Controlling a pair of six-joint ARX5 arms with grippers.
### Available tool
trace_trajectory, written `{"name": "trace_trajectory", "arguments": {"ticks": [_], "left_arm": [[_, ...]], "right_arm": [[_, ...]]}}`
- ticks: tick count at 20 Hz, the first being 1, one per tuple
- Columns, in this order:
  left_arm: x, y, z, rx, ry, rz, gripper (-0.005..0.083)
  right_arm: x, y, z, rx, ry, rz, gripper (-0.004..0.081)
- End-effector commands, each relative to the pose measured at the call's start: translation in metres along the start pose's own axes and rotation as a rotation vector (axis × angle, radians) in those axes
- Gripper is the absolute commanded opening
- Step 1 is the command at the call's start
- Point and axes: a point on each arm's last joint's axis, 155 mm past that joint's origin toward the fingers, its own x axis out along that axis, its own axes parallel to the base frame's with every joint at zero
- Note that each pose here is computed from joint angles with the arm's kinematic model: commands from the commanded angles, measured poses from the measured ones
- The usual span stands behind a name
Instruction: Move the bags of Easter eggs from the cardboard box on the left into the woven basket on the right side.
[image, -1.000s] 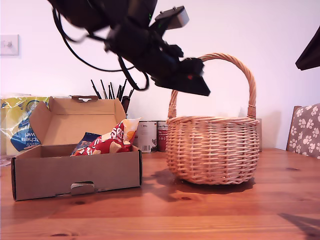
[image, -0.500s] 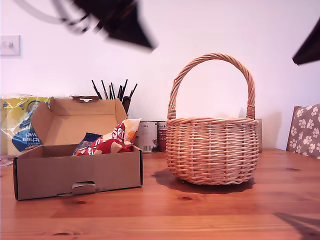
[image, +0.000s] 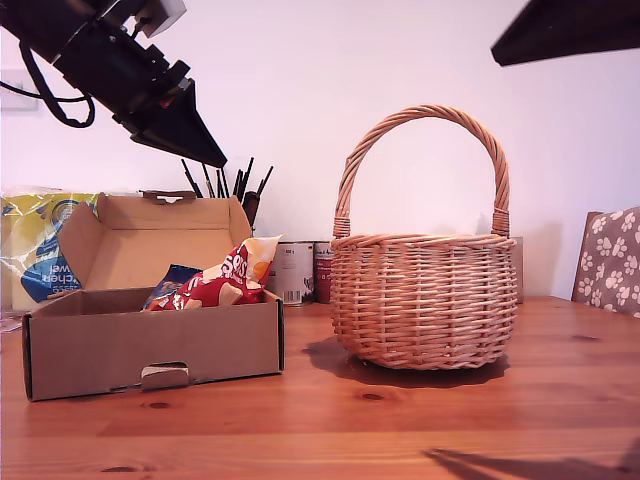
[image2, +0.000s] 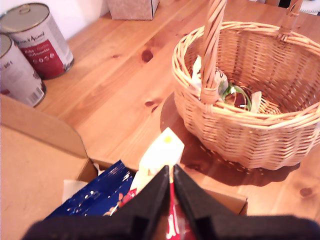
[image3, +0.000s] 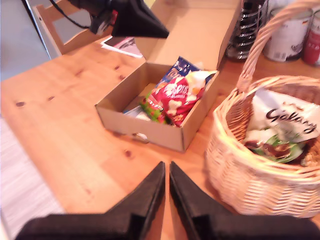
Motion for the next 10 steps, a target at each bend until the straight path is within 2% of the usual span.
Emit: {"name": "trace_trajectory", "arguments": {"ticks": [1, 2, 6, 10], "left_arm": [[0.017, 0.001, -0.024, -0.013, 0.055, -0.018, 0.0533], [0.023, 0.001, -0.031, 0.005, 0.078, -0.018, 0.0775], [0.053, -0.002, -0.06, 0.182, 0.144, -0.051, 0.0764], [0.076, 0.006, -0.082, 0.228, 0.169, -0.052, 0.0765]], "right_arm": [[0.001, -0.002, -0.005, 0.002, 0.005, -0.008, -0.0011], [0.001, -0.002, -0.005, 0.002, 0.005, -0.008, -0.0011], [0.001, -0.005, -0.006, 0.003, 0.008, -0.026, -0.0011], [0.001, -0.005, -0.006, 0.003, 0.008, -0.028, -0.0011]]}}
